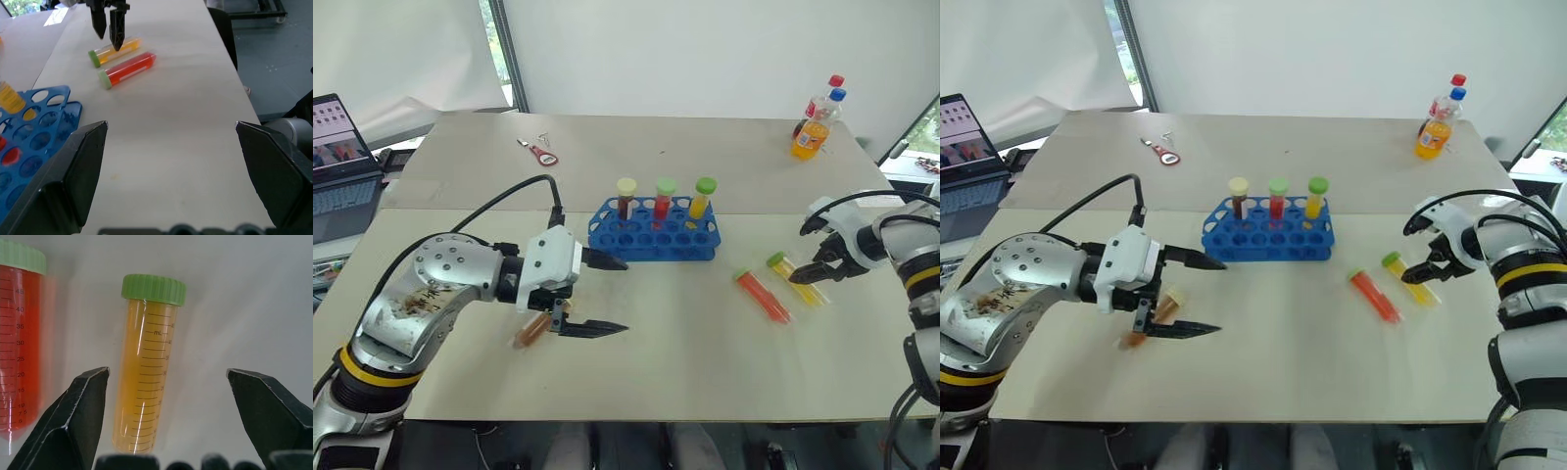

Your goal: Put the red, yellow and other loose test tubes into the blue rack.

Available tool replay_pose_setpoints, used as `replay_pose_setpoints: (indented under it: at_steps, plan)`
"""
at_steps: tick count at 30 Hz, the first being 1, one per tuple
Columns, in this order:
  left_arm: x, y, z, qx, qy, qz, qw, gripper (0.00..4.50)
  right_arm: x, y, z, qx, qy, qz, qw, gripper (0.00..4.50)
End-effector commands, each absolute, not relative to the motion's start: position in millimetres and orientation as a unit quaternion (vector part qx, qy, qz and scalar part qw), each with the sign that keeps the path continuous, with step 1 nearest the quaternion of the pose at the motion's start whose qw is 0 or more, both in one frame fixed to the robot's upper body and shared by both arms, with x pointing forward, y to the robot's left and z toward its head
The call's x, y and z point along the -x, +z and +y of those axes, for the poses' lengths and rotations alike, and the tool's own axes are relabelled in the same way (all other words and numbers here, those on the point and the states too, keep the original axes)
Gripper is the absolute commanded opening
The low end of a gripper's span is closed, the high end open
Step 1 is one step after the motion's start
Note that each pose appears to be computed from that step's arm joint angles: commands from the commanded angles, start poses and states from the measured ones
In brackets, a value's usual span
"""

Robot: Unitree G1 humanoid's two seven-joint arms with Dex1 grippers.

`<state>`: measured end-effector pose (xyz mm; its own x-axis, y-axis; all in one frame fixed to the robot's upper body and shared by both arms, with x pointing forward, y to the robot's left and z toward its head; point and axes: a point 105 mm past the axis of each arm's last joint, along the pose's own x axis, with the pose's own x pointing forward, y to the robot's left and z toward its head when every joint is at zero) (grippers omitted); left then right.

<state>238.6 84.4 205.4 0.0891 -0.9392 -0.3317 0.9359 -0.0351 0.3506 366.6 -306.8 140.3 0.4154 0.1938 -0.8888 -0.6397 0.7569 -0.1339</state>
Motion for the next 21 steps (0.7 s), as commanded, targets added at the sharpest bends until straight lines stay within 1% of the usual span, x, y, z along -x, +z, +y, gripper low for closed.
replay_pose_setpoints:
  at_steps: [1,6,8,9,10,12,14,15,18,21]
  plan:
    - [-233,211,78,-0.262,-0.678,-0.023,0.686,4.5,-367,141,-310,0.238,0.259,0.484,0.801,3.72]
    - [-233,209,76,-0.26,-0.679,-0.026,0.686,4.5,-365,136,-308,0.232,0.271,0.494,0.793,2.14]
    - [-233,208,76,-0.26,-0.678,-0.027,0.687,4.5,-364,135,-309,0.229,0.272,0.497,0.792,1.37]
    - [-233,208,77,-0.26,-0.678,-0.027,0.688,4.5,-364,136,-309,0.225,0.274,0.496,0.793,1.1]
    - [-234,207,77,-0.259,-0.676,-0.027,0.689,4.5,-364,137,-309,0.223,0.275,0.494,0.794,0.95]
    - [-236,206,79,-0.255,-0.671,-0.029,0.696,4.5,-365,146,-311,0.22,0.274,0.479,0.805,0.95]
    - [-238,208,83,-0.247,-0.664,-0.039,0.704,4.5,-368,160,-313,0.231,0.274,0.451,0.817,0.95]
    - [-241,209,87,-0.24,-0.657,-0.046,0.714,4.5,-370,173,-308,0.225,0.284,0.423,0.831,0.95]
    - [-249,210,102,-0.222,-0.628,-0.051,0.744,4.5,-373,207,-285,0.214,0.32,0.322,0.865,0.95]
    - [-259,214,115,-0.202,-0.592,-0.061,0.778,4.5,-366,234,-242,0.171,0.381,0.18,0.891,0.95]
